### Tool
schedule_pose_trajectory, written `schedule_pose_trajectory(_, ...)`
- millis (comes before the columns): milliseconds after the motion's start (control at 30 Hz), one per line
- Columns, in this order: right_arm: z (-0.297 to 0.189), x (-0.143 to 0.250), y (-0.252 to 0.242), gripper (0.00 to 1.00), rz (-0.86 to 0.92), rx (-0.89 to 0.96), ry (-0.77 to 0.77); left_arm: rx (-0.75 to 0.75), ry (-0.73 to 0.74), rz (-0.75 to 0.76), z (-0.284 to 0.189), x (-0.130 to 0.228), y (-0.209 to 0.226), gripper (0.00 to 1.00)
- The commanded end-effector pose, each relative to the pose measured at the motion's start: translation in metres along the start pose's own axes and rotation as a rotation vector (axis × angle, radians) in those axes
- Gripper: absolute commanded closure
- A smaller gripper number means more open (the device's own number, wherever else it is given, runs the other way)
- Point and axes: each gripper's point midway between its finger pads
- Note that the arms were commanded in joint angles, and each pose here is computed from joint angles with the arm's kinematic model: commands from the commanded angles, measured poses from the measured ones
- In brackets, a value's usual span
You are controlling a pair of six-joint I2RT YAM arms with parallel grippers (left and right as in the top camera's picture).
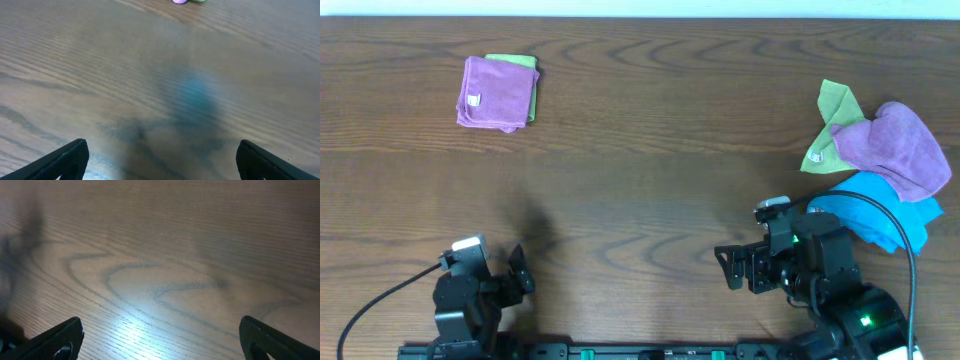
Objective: Fold the cloth
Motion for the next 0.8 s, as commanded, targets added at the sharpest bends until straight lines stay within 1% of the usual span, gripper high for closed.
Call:
schedule_pose_trajectory(0, 0.000, 0.000, -0.003, 0.01, 0.018, 0.010, -0.003, 0.014, -0.014, 0.085, 0.000, 0.000, -0.002, 0.05)
schedule_pose_trajectory(133, 0.000, 0.000, -0.003, 0.01, 0.018, 0.010, -0.003, 0.026, -0.010, 0.147, -0.001, 0.002, -0.005, 0.05)
schedule_pose_trajectory(267, 0.000, 0.000, -0.003, 0.01, 0.017, 0.010, -0.003, 0.024, -0.007, 0.157, 0.000, 0.004, -0.004, 0.05)
schedule_pose_trajectory(500, 0.000, 0.000, -0.003, 0.01, 0.018, 0.010, -0.003, 0.015, 0.048, 0.165, 0.007, 0.023, 0.000, 0.05)
schedule_pose_trajectory(767, 0.000, 0.000, -0.003, 0.01, 0.018, 0.010, -0.003, 0.012, 0.059, 0.165, 0.008, 0.026, 0.001, 0.05)
Point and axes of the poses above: each gripper's point midway between its finger pads, its own z axis out along the fingers, its own y axis along the line the jaws close on, x = y × z, and after that the axes turned 3 degrees about -z, right-handed
